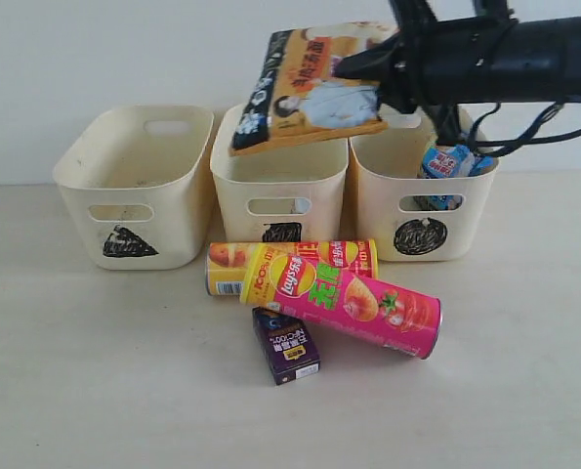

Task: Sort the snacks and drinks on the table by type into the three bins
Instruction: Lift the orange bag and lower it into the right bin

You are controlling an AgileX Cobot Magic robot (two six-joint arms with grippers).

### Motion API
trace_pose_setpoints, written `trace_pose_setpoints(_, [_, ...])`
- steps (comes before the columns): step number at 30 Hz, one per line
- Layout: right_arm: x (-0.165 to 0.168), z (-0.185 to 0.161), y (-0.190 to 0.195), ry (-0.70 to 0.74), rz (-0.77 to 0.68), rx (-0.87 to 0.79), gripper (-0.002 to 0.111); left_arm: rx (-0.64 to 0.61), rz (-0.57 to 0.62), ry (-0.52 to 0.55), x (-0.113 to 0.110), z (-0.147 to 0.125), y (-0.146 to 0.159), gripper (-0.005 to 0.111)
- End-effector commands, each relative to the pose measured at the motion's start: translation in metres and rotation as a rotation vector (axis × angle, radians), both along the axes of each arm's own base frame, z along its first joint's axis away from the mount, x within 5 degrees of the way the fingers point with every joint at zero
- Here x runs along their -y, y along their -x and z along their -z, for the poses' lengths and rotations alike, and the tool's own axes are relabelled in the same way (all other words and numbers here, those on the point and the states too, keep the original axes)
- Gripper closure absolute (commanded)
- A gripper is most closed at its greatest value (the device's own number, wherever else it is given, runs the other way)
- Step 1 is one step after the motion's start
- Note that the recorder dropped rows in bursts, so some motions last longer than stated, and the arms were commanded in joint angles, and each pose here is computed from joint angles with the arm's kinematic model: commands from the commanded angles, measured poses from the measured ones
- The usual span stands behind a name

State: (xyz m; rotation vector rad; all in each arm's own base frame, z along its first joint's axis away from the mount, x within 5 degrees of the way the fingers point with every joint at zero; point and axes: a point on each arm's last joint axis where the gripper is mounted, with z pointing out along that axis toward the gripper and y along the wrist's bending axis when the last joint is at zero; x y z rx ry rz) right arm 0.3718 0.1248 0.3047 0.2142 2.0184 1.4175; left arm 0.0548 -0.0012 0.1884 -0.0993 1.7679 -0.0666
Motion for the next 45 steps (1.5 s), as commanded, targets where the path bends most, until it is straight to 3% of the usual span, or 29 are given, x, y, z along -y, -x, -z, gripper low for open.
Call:
trace_pose_setpoints(1, [0.042,-0.005,-0.008,0.041,0.096,0.031,0.108,0.007,-0.005,-0.009,0.0,0.001,0.0,0.103])
trace_pose_setpoints(10, [0.092,0.012,-0.02,0.367,0.289,0.059,0.108,0.007,-0.005,-0.009,0.0,0.001,0.0,0.103])
trace_pose_setpoints(24, [0.098,0.015,-0.078,0.464,0.319,0.139,0.108,0.007,-0.005,-0.009,0.0,0.001,0.0,0.103])
trace_pose_setpoints(33, [0.083,0.066,-0.101,0.494,0.225,0.061,0.108,0.007,-0.005,-0.009,0.0,0.001,0.0,0.103])
trace_pose_setpoints(35, [0.083,0.07,-0.102,0.497,0.223,0.053,0.1,0.007,-0.005,-0.009,0.0,0.001,0.0,0.103])
trace_pose_setpoints(40, [0.084,0.069,-0.103,0.494,0.218,0.057,0.038,0.007,-0.005,-0.009,0.0,0.001,0.0,0.103])
trace_pose_setpoints(42, [0.083,0.065,-0.101,0.488,0.212,0.061,0.041,0.007,-0.005,-0.009,0.0,0.001,0.0,0.103])
trace_pose_setpoints(45, [0.084,0.057,-0.098,0.516,0.206,0.088,0.058,0.007,-0.005,-0.009,0.0,0.001,0.0,0.103])
